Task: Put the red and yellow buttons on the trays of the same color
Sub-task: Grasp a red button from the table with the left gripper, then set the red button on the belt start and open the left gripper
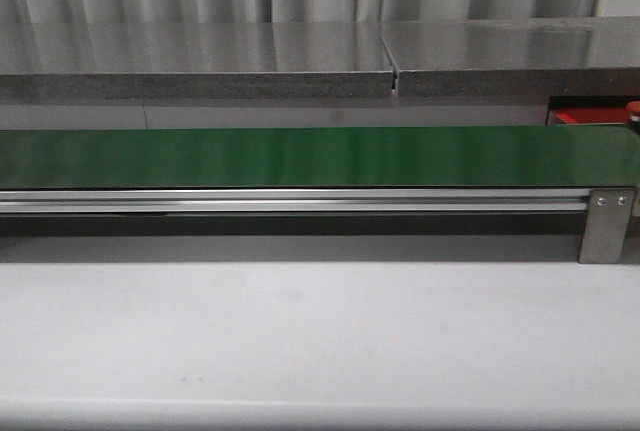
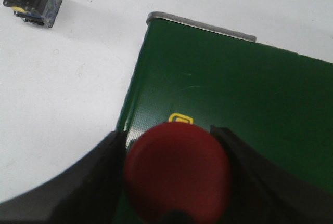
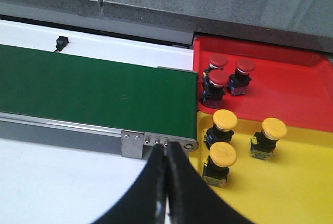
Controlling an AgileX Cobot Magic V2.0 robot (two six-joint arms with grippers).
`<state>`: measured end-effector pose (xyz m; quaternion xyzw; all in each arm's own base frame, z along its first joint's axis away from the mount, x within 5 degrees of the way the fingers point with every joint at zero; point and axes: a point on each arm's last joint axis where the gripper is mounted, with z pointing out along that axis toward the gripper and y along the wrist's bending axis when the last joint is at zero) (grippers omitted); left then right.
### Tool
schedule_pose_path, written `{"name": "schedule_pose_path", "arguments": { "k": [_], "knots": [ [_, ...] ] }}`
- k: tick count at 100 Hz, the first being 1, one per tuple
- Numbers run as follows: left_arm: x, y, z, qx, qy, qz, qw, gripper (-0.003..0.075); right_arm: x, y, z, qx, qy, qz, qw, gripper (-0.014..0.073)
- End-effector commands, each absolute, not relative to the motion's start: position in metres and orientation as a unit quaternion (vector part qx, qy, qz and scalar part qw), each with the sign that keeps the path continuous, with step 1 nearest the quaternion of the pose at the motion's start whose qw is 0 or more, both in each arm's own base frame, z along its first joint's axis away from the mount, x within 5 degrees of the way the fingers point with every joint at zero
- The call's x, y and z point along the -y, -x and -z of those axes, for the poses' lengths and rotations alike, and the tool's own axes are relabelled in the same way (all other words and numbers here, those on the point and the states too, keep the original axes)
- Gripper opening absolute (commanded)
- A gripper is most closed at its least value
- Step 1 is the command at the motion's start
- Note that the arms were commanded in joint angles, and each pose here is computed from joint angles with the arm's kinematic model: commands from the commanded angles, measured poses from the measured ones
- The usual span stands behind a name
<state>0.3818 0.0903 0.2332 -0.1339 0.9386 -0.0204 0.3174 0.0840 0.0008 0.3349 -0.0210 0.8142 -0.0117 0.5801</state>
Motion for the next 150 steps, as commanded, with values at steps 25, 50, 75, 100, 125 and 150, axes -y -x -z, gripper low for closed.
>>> {"name": "schedule_pose_path", "arguments": {
  "k": [25,50,75,100,125,150],
  "knots": [
    [-0.083,-0.382,-0.269,-0.913,0.141,0.032,0.381,0.0557,0.000,-0.085,-0.349,-0.786,0.018,0.021,0.618,-0.0118],
    [-0.079,-0.376,-0.300,-0.885,0.154,0.045,0.437,0.0557,0.000,-0.085,-0.349,-0.786,0.018,0.021,0.618,-0.0118],
    [-0.092,-0.376,-0.326,-0.866,0.162,0.035,0.472,0.0557,0.000,-0.085,-0.349,-0.786,0.018,0.021,0.618,-0.0118],
    [-0.127,-0.372,-0.317,-0.862,0.192,0.007,0.469,0.0557,0.000,-0.085,-0.349,-0.786,0.018,0.021,0.618,-0.0118],
    [-0.163,-0.388,-0.308,-0.875,0.210,0.002,0.437,0.0554,0.000,-0.085,-0.349,-0.786,0.018,0.021,0.618,-0.0118],
    [-0.188,-0.422,-0.298,-0.887,0.211,0.015,0.409,0.0554,0.000,-0.085,-0.349,-0.786,0.018,0.021,0.618,-0.0118]
  ]
}}
